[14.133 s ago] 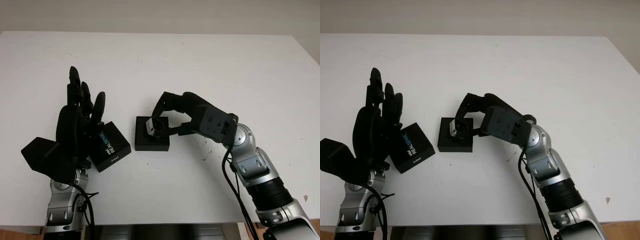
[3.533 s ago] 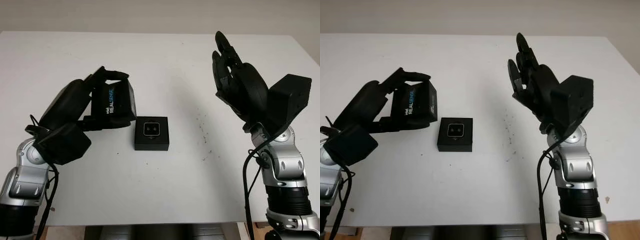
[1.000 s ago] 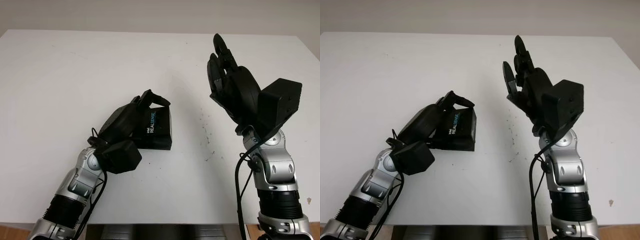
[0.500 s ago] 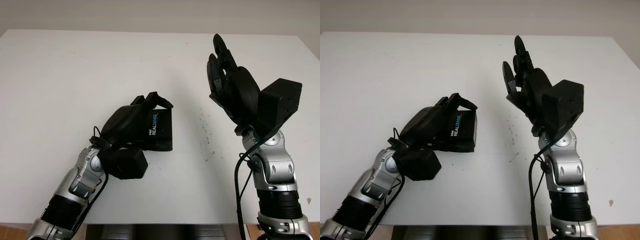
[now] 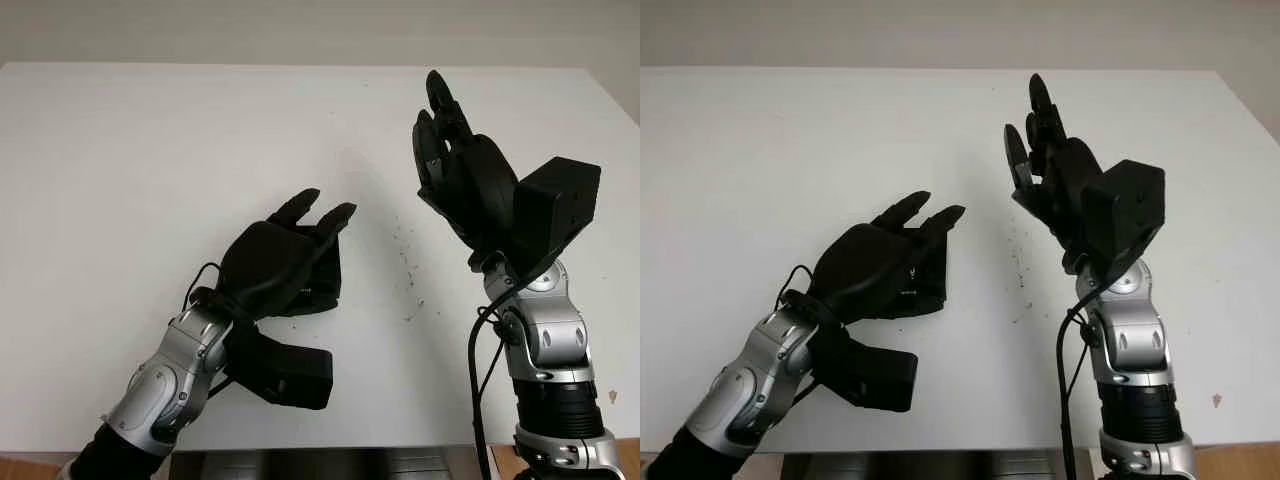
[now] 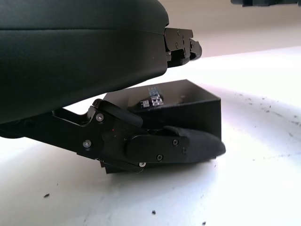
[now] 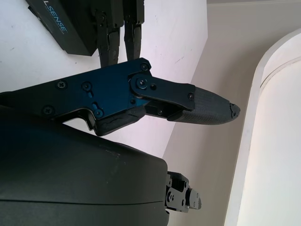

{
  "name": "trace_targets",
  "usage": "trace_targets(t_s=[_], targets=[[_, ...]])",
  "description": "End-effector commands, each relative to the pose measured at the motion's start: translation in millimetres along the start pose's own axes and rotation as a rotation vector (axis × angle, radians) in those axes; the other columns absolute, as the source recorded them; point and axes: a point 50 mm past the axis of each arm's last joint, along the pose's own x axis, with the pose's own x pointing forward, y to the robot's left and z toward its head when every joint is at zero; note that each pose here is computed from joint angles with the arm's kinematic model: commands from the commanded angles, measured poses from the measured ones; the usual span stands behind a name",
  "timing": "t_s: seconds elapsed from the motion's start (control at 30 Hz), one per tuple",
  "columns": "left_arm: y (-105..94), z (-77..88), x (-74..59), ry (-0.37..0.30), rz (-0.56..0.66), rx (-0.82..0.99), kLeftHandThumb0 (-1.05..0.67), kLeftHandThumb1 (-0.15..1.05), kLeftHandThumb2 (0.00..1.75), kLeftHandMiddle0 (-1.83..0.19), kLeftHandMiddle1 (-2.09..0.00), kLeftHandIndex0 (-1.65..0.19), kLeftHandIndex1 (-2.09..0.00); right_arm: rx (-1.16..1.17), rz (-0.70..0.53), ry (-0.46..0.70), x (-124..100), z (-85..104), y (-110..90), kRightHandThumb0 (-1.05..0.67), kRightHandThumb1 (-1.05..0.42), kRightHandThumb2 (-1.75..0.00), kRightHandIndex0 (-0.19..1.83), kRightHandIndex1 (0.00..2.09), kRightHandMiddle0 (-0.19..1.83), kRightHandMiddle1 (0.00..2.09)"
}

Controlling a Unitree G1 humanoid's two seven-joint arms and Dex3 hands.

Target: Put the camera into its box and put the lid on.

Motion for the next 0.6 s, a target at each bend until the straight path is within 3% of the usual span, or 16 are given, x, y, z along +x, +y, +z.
trace_targets(t_s=[0.0, 0.2, 0.3, 0.43, 0.57], targets=[[0.2, 3.1, -1.8, -0.008, 0.009, -0.033, -0.69, 1.05, 0.61, 0.19, 0.0, 0.19, -0.07, -0.001, -0.004, -0.008, -1, 1.9, 0, -0.73, -1.05, -0.64, -0.16, 0.05, -0.17, 0.06], [-7.2, -6.4, -3.1, -0.005, -0.007, -0.244, -0.75, 1.05, 0.68, 0.19, 0.0, 0.19, 0.0, -0.006, -0.002, -0.011, -1, 1.5, -1, -0.73, -1.05, -0.64, -0.16, 0.05, -0.17, 0.05], [-7.2, -15.5, -4.5, -0.033, -0.055, -0.441, -0.79, 1.05, 0.71, 0.19, 0.0, 0.19, 0.0, -0.005, 0.001, -0.01, -2, 1.3, -1, -0.73, -1.05, -0.64, -0.16, 0.05, -0.17, 0.05], [1.7, -32.7, -11.8, -0.099, -0.115, -0.862, -0.8, 1.05, 0.63, 0.19, 0.0, 0.19, 0.0, -0.008, 0.001, -0.007, -2, 1.6, -2, -0.73, -1.05, -0.64, -0.16, 0.05, -0.16, 0.06], [9.5, -49.9, -14.3, -0.143, -0.11, -1.083, -0.81, 1.05, 0.62, 0.19, 0.0, 0.19, 0.0, -0.015, 0.01, -0.012, -1, 1.5, -2, -0.74, -1.05, -0.63, -0.17, 0.05, -0.18, 0.05]])
